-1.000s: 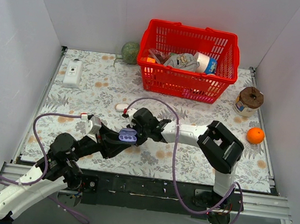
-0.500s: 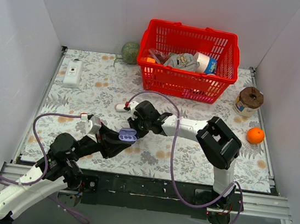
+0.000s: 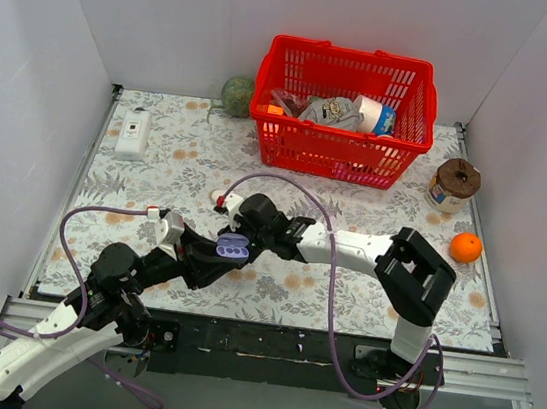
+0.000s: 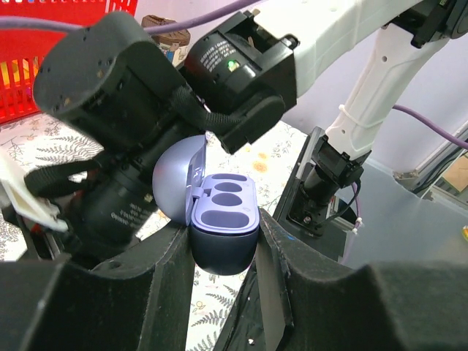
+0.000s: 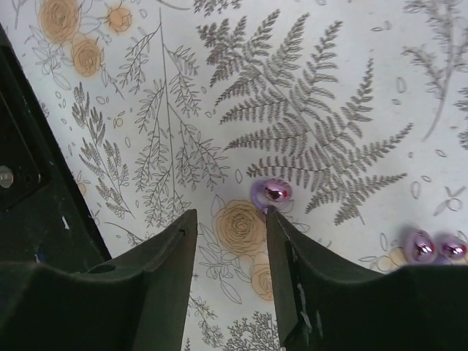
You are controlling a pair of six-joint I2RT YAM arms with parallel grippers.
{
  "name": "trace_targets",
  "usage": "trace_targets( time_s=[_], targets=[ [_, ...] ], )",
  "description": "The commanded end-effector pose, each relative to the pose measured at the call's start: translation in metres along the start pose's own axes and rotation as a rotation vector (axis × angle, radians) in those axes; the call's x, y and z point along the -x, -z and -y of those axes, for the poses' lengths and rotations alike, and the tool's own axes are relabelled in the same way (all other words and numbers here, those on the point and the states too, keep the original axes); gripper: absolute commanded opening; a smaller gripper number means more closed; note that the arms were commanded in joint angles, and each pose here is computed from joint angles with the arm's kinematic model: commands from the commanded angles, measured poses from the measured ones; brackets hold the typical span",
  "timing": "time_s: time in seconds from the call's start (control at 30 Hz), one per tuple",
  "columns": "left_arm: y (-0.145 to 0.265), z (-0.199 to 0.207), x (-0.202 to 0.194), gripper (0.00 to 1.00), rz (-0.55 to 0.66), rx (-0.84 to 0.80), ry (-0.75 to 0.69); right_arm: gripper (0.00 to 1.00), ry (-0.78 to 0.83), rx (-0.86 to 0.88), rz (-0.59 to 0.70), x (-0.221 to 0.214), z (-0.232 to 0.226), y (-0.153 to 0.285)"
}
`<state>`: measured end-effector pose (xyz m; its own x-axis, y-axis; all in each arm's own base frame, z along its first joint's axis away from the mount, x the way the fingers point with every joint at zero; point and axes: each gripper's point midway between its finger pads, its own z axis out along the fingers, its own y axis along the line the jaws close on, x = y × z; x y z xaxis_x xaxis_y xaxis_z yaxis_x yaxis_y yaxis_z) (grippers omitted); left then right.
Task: Insert the wireless bluetooth earbuds into the charging case
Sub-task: Adjust the earbud at the center of the board.
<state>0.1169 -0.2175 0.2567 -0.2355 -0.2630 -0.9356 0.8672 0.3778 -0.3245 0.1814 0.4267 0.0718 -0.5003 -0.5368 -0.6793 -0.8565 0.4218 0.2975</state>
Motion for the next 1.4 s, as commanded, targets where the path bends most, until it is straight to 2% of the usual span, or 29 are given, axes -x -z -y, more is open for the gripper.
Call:
trace_targets(
  time_s=[0.0, 0.1, 0.13, 0.17, 0.43, 0.67, 0.9, 1.0, 1.07, 1.1, 1.17, 1.33, 1.37],
  targets=[
    [0.003, 0.008, 0.020, 0.00, 0.051, -0.011, -0.008, 0.52, 0.016, 0.031, -0.024, -0.003, -0.011, -0.012],
    [0.004, 0.008, 0.021, 0.00, 0.053, -0.009, -0.007, 0.57, 0.016, 0.020, -0.040, -0.007, -0.008, -0.017],
    [0.005, 0.008, 0.020, 0.00, 0.053, -0.009, -0.006, 0.64, 0.014, 0.016, -0.045, -0.008, -0.007, -0.019],
    [0.005, 0.009, 0.021, 0.00, 0.056, -0.010, -0.005, 0.65, 0.013, 0.009, -0.051, -0.009, -0.005, -0.019],
    [0.005, 0.008, 0.020, 0.00, 0.052, -0.010, -0.006, 0.66, 0.016, -0.016, -0.047, -0.006, 0.000, -0.023],
    [0.006, 0.009, 0.023, 0.00, 0.062, -0.009, -0.011, 0.65, -0.006, -0.055, 0.034, 0.014, -0.001, -0.006],
    [0.006, 0.011, 0.026, 0.00, 0.065, -0.011, -0.016, 0.55, -0.033, -0.067, 0.084, 0.007, 0.000, 0.008],
    [0.006, 0.010, 0.025, 0.00, 0.061, -0.012, -0.016, 0.47, -0.046, -0.059, 0.068, -0.003, -0.001, 0.011],
    [0.006, 0.010, 0.025, 0.00, 0.061, -0.012, -0.016, 0.30, -0.051, -0.024, 0.064, -0.006, -0.007, 0.009],
    [0.005, 0.010, 0.024, 0.00, 0.059, -0.011, -0.014, 0.13, -0.053, -0.007, 0.057, -0.009, -0.012, 0.007],
    [0.005, 0.011, 0.026, 0.00, 0.065, -0.015, -0.016, 0.03, -0.047, 0.008, 0.047, -0.012, -0.018, 0.002],
    [0.005, 0.011, 0.027, 0.00, 0.065, -0.015, -0.018, 0.01, -0.067, -0.031, 0.044, -0.006, -0.019, -0.006],
    [0.005, 0.011, 0.027, 0.00, 0.065, -0.015, -0.018, 0.09, -0.075, -0.069, 0.055, -0.003, -0.013, -0.005]
  ],
)
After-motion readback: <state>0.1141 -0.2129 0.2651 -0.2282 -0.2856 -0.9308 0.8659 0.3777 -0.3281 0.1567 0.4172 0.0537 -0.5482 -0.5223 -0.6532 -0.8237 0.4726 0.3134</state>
